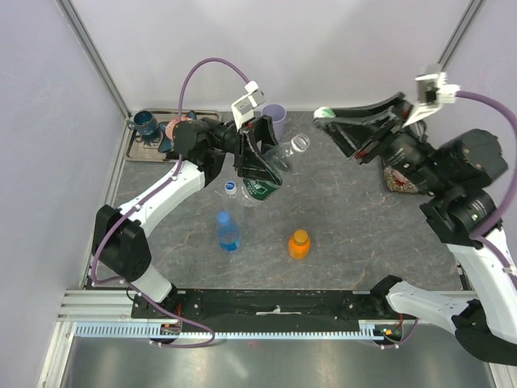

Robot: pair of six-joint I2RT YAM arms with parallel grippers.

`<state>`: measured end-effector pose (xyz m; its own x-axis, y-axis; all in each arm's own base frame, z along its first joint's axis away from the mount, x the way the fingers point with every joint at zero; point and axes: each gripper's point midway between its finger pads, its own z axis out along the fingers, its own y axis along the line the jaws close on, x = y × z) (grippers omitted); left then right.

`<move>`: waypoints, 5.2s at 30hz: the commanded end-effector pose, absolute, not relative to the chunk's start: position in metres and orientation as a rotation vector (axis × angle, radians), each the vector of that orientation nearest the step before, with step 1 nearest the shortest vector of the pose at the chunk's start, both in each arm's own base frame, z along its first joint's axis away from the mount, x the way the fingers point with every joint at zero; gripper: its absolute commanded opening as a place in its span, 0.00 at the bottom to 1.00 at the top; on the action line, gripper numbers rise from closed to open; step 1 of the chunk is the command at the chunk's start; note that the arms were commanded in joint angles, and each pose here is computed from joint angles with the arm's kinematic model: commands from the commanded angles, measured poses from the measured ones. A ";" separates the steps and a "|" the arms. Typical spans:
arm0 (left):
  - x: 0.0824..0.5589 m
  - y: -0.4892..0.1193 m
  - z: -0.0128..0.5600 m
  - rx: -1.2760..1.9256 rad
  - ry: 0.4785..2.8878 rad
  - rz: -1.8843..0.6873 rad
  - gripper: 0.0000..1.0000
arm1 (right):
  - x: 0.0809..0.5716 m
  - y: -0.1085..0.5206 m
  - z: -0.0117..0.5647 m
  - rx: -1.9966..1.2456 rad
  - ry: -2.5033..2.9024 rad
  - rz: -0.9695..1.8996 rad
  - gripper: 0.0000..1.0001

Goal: Unscrew the bottle caps

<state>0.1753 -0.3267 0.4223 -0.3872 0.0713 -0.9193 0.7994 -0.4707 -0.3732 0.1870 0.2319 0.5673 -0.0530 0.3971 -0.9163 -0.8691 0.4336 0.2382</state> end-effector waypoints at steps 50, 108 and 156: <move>0.211 -0.258 0.406 0.701 1.329 -1.075 0.48 | 0.306 0.179 0.022 0.029 2.537 0.136 0.03; 0.229 -0.338 0.382 0.908 1.449 -1.125 0.50 | 0.263 0.258 0.422 -0.223 1.651 1.131 0.72; 0.239 -0.196 0.366 0.332 1.614 -0.623 1.00 | 0.507 0.038 0.264 0.491 1.689 -0.437 0.00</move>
